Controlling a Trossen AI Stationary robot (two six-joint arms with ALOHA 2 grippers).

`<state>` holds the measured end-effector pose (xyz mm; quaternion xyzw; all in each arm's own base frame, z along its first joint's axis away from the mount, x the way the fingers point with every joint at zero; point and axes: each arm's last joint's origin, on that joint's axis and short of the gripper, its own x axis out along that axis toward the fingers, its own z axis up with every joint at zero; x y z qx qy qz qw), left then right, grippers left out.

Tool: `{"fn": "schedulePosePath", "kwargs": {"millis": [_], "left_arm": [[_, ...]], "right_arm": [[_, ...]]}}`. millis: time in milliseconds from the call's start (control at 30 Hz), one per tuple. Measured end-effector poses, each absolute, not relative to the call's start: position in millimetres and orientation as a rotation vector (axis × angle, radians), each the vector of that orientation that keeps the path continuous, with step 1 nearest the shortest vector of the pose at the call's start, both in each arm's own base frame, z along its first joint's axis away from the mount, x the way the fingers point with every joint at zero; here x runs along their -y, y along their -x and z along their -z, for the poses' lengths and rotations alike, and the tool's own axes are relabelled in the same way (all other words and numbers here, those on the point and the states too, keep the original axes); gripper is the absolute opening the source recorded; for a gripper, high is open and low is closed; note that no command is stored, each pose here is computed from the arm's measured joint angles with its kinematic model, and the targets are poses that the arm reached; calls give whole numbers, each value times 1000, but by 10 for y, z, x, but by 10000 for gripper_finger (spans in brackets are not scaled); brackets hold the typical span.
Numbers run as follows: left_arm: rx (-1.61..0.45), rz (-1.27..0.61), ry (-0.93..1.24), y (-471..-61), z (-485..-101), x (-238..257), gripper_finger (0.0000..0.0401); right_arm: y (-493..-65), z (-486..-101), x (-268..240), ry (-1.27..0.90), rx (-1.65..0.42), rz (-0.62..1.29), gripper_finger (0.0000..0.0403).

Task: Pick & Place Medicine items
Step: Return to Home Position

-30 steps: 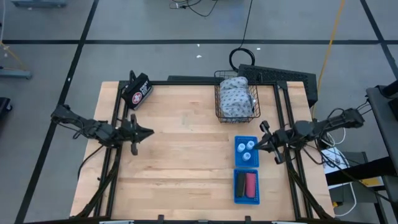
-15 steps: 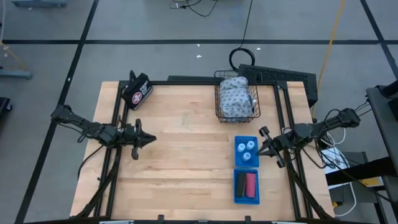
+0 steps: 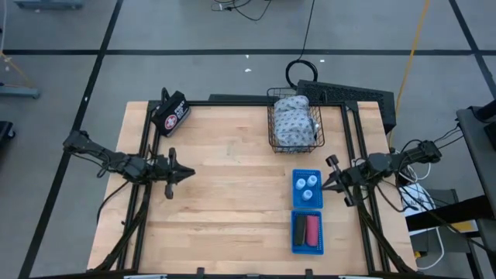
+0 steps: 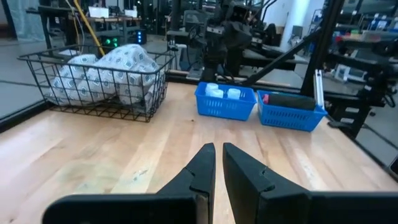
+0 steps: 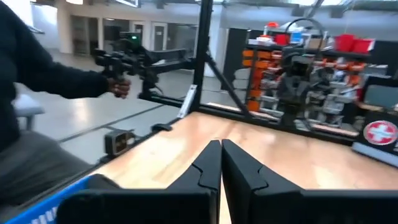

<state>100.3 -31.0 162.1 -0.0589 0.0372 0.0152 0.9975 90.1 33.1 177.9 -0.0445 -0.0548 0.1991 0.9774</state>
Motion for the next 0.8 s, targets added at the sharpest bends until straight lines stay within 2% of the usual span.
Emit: {"fn": "schedulePosePath", "kwargs": {"millis": [167,800], "left_arm": [[-88,-32,99,-1010,-1608,313,37],[-80,-33,122,-1010,-1615,313,37]], "right_arm": [[-915,-1751,-318,137,84,-349,4],[-914,-1761,-318,132,94,-348,4]]}}
